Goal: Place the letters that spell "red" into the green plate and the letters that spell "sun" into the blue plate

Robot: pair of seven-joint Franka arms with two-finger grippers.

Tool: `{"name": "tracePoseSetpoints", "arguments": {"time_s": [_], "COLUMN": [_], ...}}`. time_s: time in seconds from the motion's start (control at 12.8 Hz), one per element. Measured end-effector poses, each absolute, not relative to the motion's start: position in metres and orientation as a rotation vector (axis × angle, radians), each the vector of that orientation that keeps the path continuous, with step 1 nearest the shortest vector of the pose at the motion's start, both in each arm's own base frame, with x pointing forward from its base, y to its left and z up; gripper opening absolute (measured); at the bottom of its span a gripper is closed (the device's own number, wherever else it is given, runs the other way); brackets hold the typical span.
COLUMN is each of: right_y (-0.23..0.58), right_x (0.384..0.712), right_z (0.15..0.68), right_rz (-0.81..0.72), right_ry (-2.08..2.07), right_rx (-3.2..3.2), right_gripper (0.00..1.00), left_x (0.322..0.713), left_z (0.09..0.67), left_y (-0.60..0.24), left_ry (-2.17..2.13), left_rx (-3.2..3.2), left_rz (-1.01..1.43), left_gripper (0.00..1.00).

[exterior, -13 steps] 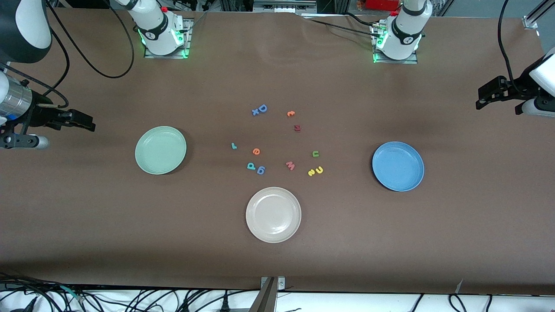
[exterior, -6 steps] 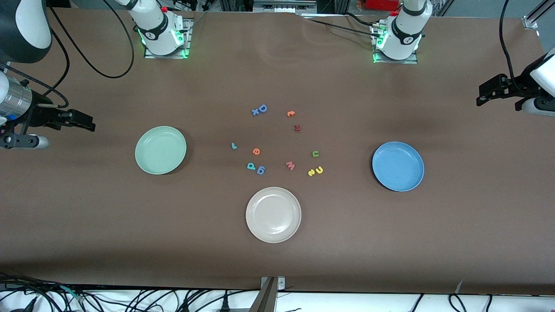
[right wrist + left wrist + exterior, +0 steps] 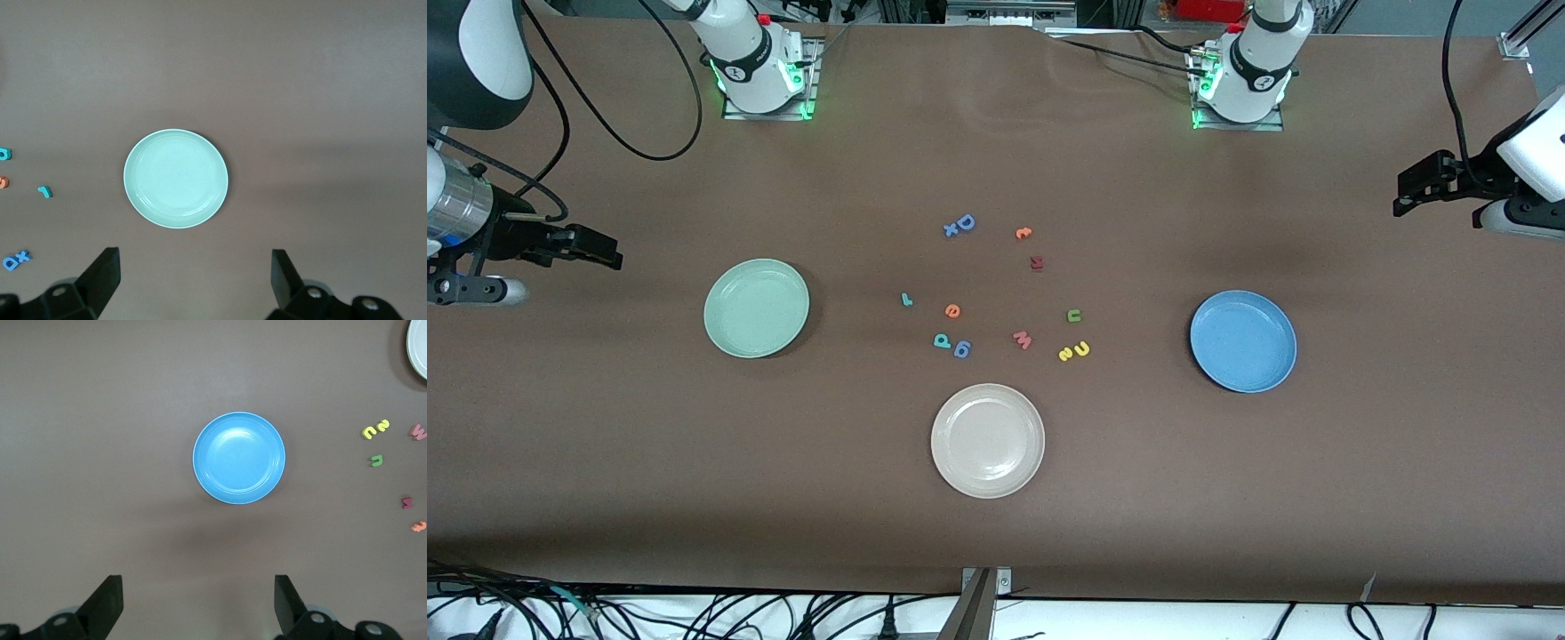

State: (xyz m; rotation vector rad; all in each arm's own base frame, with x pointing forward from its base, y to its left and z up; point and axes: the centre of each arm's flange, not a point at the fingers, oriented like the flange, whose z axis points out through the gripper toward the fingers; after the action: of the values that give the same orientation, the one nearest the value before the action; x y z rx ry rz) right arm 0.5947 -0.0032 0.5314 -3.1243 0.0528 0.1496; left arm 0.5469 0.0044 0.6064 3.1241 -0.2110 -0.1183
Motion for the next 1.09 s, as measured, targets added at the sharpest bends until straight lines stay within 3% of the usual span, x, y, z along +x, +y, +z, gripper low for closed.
{"name": "tracePoseSetpoints", "arguments": {"time_s": [1.09], "right_y": [-0.004], "right_x": [0.595], "right_z": [0.531], "right_rz": [0.150], "right_ry": [0.053], "right_rx": [-3.126], "right_gripper": [1.00], "left_x": [0.548], "left_z": [0.631], "left_y": [-0.003], "left_ry": [-0.234], "left_rx": [3.128], "left_rz": [-0.041], "left_gripper": [1.00]}}
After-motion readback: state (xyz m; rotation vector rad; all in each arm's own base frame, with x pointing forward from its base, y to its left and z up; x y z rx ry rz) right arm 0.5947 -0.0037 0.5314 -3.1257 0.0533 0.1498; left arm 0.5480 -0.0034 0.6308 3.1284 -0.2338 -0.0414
